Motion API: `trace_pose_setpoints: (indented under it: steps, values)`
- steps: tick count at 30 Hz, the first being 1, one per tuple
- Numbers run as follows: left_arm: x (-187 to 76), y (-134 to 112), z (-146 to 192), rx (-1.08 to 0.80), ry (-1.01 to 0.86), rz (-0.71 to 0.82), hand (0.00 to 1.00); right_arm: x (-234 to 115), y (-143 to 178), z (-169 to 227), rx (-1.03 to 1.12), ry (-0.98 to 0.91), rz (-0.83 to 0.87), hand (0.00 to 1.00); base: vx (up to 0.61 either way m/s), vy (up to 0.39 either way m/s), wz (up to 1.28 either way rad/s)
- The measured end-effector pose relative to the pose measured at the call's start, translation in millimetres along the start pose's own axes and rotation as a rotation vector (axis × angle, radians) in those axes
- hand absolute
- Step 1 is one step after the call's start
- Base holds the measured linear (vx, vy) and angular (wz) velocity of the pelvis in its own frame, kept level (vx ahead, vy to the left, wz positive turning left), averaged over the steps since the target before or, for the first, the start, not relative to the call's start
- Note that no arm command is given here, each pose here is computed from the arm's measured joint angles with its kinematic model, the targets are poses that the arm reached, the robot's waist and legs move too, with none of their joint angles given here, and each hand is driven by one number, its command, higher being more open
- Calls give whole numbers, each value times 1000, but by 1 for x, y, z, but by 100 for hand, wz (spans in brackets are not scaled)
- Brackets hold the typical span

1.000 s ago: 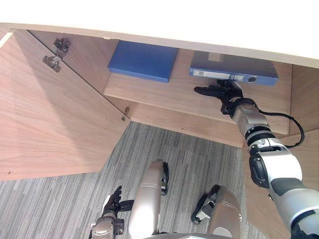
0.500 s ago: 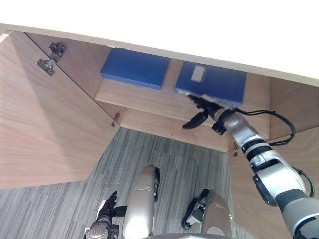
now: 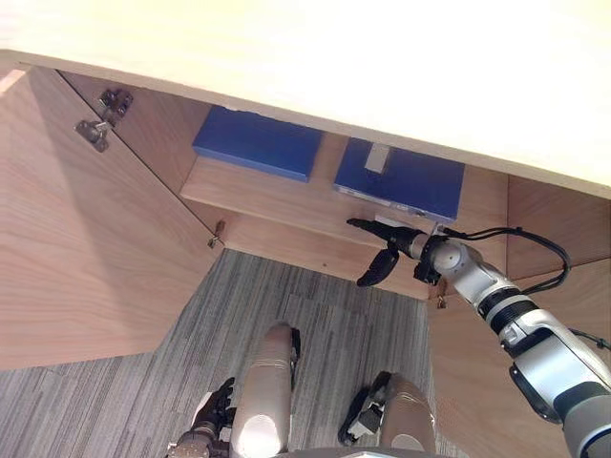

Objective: Walk over to the cabinet, pick up the folder, carry it to the office cabinet, place the folder inside the office cabinet, then close the office cabinet door

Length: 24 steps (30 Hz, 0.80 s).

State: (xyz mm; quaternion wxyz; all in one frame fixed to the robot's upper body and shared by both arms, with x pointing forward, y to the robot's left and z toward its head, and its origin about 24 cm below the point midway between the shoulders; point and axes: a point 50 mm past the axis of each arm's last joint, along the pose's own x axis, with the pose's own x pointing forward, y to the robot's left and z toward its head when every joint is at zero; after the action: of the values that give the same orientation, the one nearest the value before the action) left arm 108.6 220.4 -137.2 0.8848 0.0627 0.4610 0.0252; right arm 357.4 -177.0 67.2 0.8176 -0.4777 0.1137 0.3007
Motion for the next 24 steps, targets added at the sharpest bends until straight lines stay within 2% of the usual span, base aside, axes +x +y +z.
trace_pose_setpoints:
  steps: [6, 11, 14, 19, 22, 24]
  values:
    - [-1, 2, -12, 32, 53, 1, 100, 4, 38, -16, 32, 61, 122, 100, 105, 1, -19]
    - [-6, 2, -33, 69, 133, -9, 100, -3, 76, -53, 158, 208, 208, 100, 108, -33, -17]
    - [-11, 3, -46, 49, 176, 11, 100, -9, 88, -66, 296, 236, 114, 100, 36, -88, -45]
    - [-16, -5, -63, -15, 232, 64, 100, -1, 108, -59, 554, 212, -97, 100, -34, -106, -96]
    - [-21, -11, -77, -55, 296, 101, 100, -2, 141, -59, 806, 249, -205, 100, -7, -51, -122]
    - [-24, -13, -85, -34, 341, 113, 100, -18, 171, -77, 931, 367, -260, 100, -14, 40, -53]
